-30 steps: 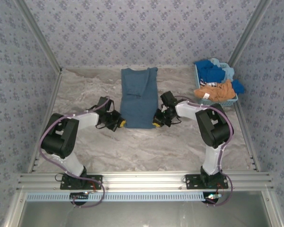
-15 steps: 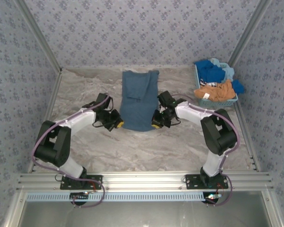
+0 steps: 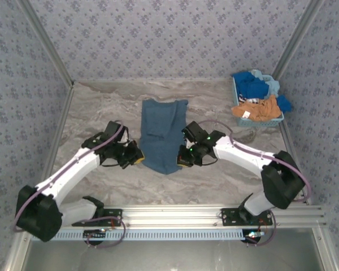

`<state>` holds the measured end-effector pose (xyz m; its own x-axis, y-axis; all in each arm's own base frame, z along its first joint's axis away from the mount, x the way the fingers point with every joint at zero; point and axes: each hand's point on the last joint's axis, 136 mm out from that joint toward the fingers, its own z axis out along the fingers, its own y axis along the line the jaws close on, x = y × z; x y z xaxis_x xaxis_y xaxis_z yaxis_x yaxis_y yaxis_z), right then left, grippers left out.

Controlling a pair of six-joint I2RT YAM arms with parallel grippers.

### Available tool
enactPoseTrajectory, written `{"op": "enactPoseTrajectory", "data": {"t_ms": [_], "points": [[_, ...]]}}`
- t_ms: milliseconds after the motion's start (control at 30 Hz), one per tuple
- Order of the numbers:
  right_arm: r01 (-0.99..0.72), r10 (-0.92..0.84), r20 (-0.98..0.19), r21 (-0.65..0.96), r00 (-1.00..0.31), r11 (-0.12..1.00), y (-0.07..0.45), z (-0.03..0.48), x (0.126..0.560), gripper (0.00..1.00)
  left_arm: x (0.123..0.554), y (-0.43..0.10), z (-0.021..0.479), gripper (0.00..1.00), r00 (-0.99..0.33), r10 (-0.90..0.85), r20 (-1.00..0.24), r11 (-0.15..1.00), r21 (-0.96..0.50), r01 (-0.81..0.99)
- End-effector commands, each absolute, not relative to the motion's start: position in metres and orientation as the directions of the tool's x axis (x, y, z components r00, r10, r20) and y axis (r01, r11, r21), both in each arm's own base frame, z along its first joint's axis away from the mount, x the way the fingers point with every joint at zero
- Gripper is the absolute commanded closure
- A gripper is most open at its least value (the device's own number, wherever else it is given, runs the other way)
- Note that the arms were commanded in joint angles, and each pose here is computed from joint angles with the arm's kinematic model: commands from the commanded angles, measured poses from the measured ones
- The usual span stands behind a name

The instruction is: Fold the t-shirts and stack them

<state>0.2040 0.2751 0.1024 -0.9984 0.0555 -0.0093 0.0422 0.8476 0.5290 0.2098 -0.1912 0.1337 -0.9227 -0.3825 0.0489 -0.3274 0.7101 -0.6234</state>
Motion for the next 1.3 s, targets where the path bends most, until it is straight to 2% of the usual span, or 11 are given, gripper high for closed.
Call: {"op": "enactPoseTrajectory", "data": {"t_ms": [0, 167, 300, 400, 533, 800, 1100, 1133, 1167, 1267], "points": [[0.077, 0.100, -0.016, 0.527, -0.995, 0.846, 0.268, 0.126, 0.194, 1.00, 0.201, -0.188, 0.159, 1.00, -0.923, -0.386, 0.003, 0.702, -0.647, -0.296], [0.115, 0.165, -0.038, 0.567, -0.986, 0.816, 0.265, 0.167, 0.195, 1.00, 0.213, -0.184, 0.195, 1.00, -0.895, -0.439, -0.079, 0.669, -0.694, -0.267], [0.165, 0.233, -0.037, 0.602, -0.972, 0.782, 0.266, 0.192, 0.210, 1.00, 0.232, -0.188, 0.219, 1.00, -0.876, -0.465, -0.129, 0.653, -0.718, -0.241], [0.232, 0.311, -0.024, 0.613, -0.950, 0.755, 0.265, 0.205, 0.231, 1.00, 0.252, -0.182, 0.224, 1.00, -0.840, -0.526, -0.137, 0.649, -0.703, -0.291], [0.333, 0.388, 0.042, 0.605, -0.921, 0.723, 0.261, 0.199, 0.262, 1.00, 0.288, -0.179, 0.220, 1.00, -0.797, -0.594, -0.109, 0.604, -0.715, -0.352], [0.413, 0.467, 0.071, 0.598, -0.881, 0.687, 0.258, 0.188, 0.344, 1.00, 0.364, -0.178, 0.213, 1.00, -0.771, -0.632, -0.083, 0.581, -0.708, -0.401], [0.477, 0.536, 0.087, 0.592, -0.839, 0.650, 0.252, 0.149, 0.435, 1.00, 0.437, -0.176, 0.168, 1.00, -0.771, -0.637, -0.030, 0.581, -0.676, -0.454], [0.475, 0.543, 0.082, 0.605, -0.836, 0.639, 0.253, 0.146, 0.449, 0.96, 0.447, -0.179, 0.159, 0.98, -0.777, -0.630, -0.014, 0.573, -0.684, -0.452], [0.473, 0.545, 0.082, 0.612, -0.834, 0.633, 0.254, 0.139, 0.460, 0.88, 0.457, -0.181, 0.153, 0.94, -0.783, -0.622, 0.001, 0.566, -0.691, -0.451], [0.428, 0.538, 0.045, 0.663, -0.842, 0.614, 0.253, 0.131, 0.499, 0.55, 0.485, -0.175, 0.141, 0.75, -0.786, -0.618, -0.006, 0.575, -0.685, -0.447]]}}
